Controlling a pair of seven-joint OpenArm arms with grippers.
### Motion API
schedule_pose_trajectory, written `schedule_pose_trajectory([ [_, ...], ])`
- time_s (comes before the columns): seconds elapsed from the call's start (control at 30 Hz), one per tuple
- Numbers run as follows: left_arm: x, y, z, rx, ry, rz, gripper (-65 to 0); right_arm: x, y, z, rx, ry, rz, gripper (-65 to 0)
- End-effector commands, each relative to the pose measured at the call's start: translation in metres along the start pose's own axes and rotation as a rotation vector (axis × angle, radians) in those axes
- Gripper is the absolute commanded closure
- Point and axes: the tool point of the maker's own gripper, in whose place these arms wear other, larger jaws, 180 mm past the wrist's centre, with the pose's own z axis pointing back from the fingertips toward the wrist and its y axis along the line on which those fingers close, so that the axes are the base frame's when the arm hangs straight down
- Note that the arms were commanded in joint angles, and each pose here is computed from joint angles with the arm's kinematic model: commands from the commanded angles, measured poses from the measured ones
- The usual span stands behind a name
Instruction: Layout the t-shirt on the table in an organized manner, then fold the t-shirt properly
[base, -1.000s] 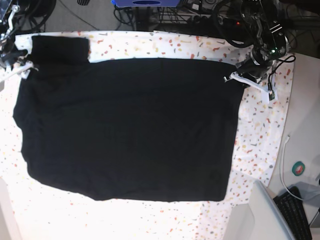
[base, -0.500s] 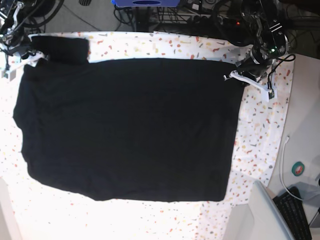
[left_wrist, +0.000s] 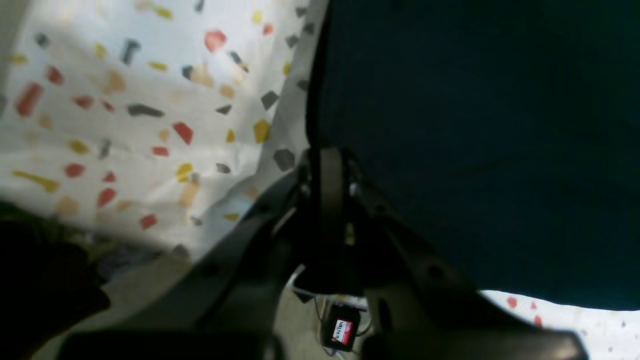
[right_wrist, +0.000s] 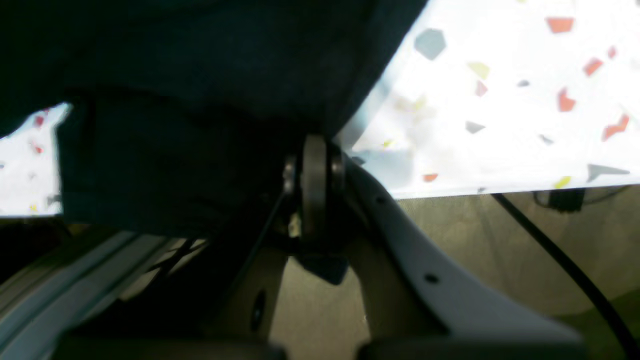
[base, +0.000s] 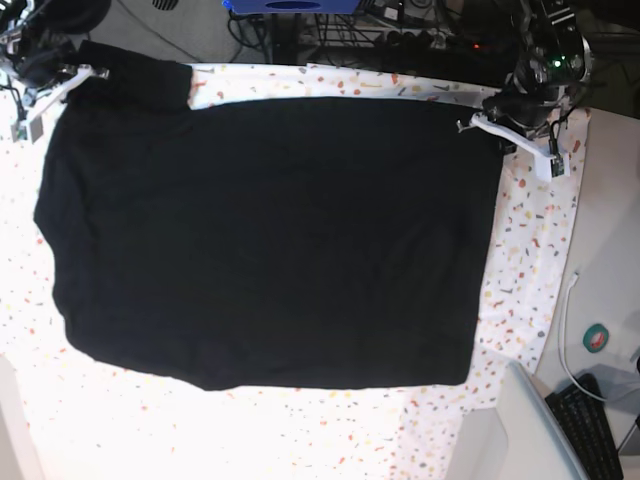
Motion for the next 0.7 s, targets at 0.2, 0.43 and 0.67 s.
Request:
schedule_pose_trajectory([
  [0.2,0.02,-0.006,0.007,-0.015,-0.06,-0.008,0.0,0.046,0.006,0.02,-0.023,-0.086,0.078,0.0],
  [0.43,0.052,-0.018,-0.002,-0.031,-0.04,0.078,0.0,0.116,-0.001,0.02,-0.084,-0.13,0.119,0.0],
  [0.67,0.09,-0.026,-0.008,-0.048,-0.115,0.102,0.0,0.164,0.013,-0.01,-0.071,-0.116,0.179,0.0],
])
